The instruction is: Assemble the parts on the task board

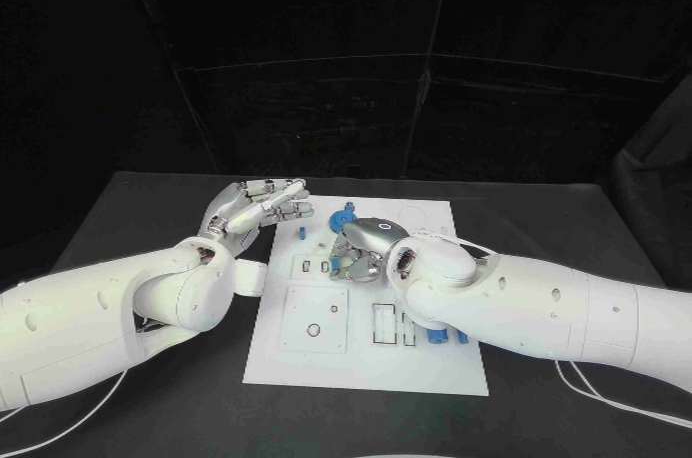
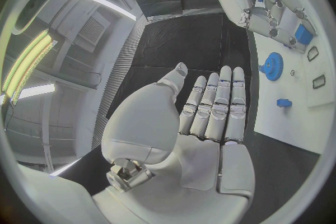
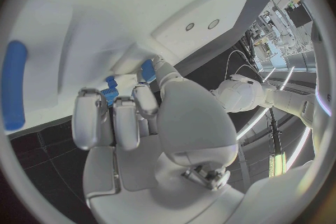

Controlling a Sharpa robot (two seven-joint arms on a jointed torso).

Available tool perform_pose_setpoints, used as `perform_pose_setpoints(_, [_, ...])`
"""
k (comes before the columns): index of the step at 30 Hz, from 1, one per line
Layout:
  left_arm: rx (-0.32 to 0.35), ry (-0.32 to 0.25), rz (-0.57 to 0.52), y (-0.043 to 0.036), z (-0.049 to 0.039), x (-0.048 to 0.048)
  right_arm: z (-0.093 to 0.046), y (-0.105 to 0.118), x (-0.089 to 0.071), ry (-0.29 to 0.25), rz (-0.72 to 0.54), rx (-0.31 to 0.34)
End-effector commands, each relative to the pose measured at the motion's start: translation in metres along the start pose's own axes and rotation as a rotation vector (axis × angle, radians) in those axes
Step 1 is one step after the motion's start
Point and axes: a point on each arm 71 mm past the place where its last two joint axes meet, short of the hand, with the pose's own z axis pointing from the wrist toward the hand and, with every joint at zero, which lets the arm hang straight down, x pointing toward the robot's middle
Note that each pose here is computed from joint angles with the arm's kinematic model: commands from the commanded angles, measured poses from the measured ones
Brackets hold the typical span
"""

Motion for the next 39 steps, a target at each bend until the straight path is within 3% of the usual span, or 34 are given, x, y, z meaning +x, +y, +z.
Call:
perform_pose_setpoints(1, [0.010,0.010,-0.006,-0.0016,0.0005,0.0012,-0.001,-0.003,0.006,0.029,-0.021,0.027])
perform_pose_setpoints(13, [0.007,0.011,-0.006,-0.0012,0.0008,0.0010,-0.002,-0.002,0.003,-0.017,-0.004,0.029])
perform_pose_setpoints(19, [0.007,0.012,-0.006,-0.0011,0.0009,0.0008,-0.005,0.000,-0.002,-0.101,0.031,0.012])
perform_pose_setpoints(24, [0.004,0.012,-0.004,-0.0006,0.0012,0.0000,-0.011,0.005,-0.008,-0.172,0.067,-0.098])
perform_pose_setpoints(29, [-0.012,0.034,0.041,0.0005,0.0013,-0.0009,-0.030,0.005,-0.017,-0.216,0.126,-0.255])
perform_pose_setpoints(30, [-0.033,0.058,0.069,0.0018,0.0010,-0.0008,-0.039,0.001,-0.022,-0.214,0.159,-0.299])
perform_pose_setpoints(33, [-0.094,0.128,0.151,0.0033,0.0027,-0.0010,-0.051,-0.010,-0.035,-0.189,0.240,-0.326])
perform_pose_setpoints(36, [-0.183,0.220,0.299,0.0065,0.0088,-0.0024,-0.062,-0.029,-0.049,-0.119,0.356,-0.303])
perform_pose_setpoints(39, [-0.254,0.269,0.445,0.0096,0.0126,-0.0037,-0.071,-0.046,-0.063,-0.087,0.445,-0.269])
